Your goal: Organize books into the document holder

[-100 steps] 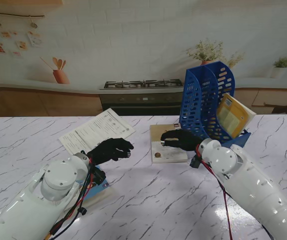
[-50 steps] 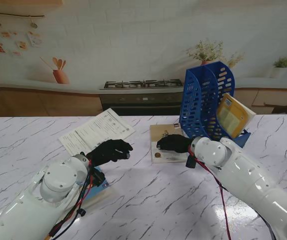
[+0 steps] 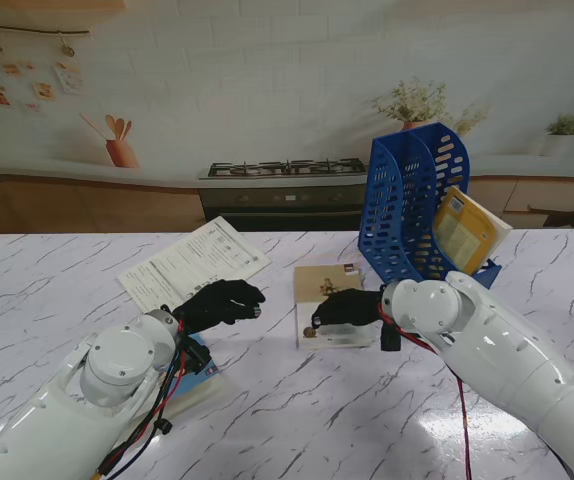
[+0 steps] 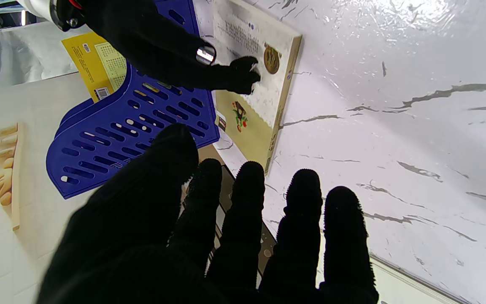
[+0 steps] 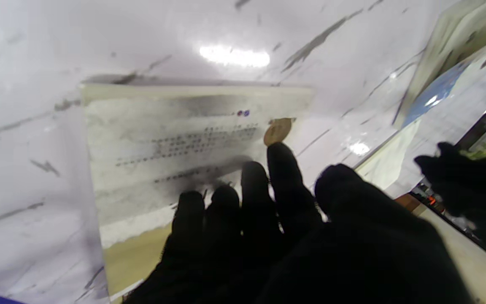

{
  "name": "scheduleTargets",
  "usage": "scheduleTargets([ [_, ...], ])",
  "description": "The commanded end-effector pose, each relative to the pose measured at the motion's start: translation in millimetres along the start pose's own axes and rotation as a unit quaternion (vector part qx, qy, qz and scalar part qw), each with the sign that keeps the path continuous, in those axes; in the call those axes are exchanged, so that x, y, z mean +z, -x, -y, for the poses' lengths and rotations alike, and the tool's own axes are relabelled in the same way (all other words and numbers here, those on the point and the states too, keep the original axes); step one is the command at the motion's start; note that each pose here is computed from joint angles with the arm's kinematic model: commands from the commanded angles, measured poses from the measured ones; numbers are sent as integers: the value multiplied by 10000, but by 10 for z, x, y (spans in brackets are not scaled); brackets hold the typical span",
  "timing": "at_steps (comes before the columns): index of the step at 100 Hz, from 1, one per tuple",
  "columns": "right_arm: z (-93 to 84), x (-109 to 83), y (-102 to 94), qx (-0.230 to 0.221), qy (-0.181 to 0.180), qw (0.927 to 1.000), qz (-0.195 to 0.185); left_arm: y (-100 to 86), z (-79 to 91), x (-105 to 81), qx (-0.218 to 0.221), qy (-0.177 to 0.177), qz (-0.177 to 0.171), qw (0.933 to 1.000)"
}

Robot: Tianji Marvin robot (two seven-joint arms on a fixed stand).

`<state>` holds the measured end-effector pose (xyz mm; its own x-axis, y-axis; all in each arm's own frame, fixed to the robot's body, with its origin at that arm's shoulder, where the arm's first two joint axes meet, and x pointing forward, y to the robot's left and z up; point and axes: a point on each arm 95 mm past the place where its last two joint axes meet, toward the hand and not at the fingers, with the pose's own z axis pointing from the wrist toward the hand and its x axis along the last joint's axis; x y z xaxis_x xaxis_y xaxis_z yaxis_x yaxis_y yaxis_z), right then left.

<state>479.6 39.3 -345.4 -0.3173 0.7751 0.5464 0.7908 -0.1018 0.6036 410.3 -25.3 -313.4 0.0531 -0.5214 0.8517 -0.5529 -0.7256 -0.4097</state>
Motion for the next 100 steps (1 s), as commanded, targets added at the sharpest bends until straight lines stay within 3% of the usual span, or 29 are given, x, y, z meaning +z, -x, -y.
scheduleTargets([
  [1,418,-20,123,38,-508,9986,100,-26,-51,-5,-41,75,-110,9999],
  [67,1182,-716,-191,409,-910,9938,-491,-33,-100,16,-90,135,-102,9998],
  [78,1234,-790,-281,562,-939,9919,-650,-25,-122,23,-89,174,-81,9998],
  [87,1217,-858,-364,557,-747,9922,-825,-13,-147,27,-110,196,-55,9997],
  [100,1116,-955,-421,552,-100,9941,-932,11,-186,44,-163,253,-16,9995],
])
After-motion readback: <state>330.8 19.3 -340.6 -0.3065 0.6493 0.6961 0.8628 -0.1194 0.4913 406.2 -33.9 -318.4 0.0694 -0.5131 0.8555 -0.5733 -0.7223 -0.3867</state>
